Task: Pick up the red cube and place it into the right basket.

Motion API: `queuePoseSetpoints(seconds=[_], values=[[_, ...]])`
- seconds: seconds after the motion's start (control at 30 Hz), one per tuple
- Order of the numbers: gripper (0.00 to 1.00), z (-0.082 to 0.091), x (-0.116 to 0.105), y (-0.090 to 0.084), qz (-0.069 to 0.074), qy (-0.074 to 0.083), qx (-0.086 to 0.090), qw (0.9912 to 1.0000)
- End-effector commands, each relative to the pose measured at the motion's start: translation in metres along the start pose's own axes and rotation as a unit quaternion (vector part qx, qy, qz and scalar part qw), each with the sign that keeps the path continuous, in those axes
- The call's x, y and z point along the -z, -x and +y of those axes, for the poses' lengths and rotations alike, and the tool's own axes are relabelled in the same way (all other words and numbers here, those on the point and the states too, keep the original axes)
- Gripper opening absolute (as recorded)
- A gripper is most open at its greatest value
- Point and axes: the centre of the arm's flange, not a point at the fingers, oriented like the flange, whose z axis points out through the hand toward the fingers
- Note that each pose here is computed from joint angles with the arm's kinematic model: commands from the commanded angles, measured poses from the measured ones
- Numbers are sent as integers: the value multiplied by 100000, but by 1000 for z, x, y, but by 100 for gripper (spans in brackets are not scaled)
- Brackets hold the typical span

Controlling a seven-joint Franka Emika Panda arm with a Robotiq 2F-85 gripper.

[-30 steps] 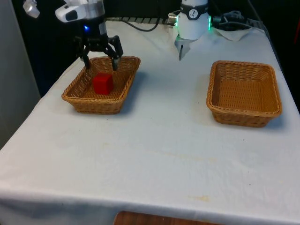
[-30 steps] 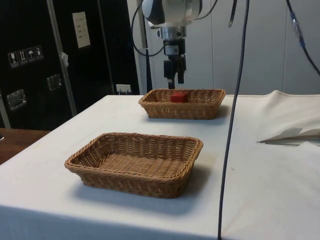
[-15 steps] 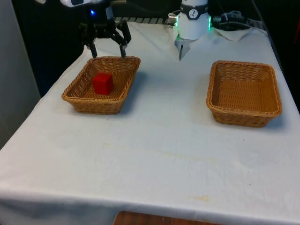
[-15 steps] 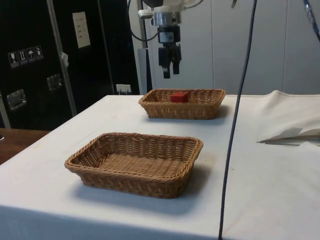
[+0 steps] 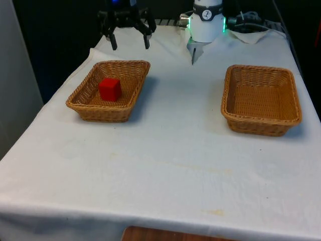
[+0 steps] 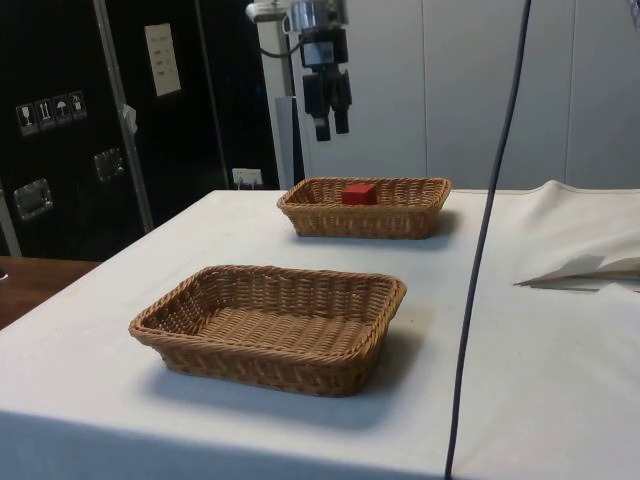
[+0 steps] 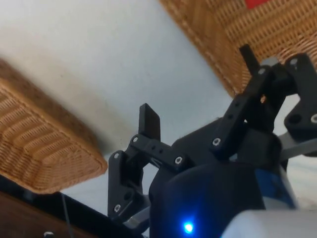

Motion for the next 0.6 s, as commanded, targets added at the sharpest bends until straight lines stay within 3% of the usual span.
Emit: queuePoseSetpoints(seconds=[0.0,0.27,0.4,0.43,0.57], values=[[100,-5,3,-1,-501,315,47,99998],[100,-28,14,-3,-1327,32,862,99987],[100,-44,20,-5,-1189,-298,1151,99986],[100,-40,19,-5,-1180,-750,1212,99983],[100,-59,24,-5,-971,-609,1321,99985]])
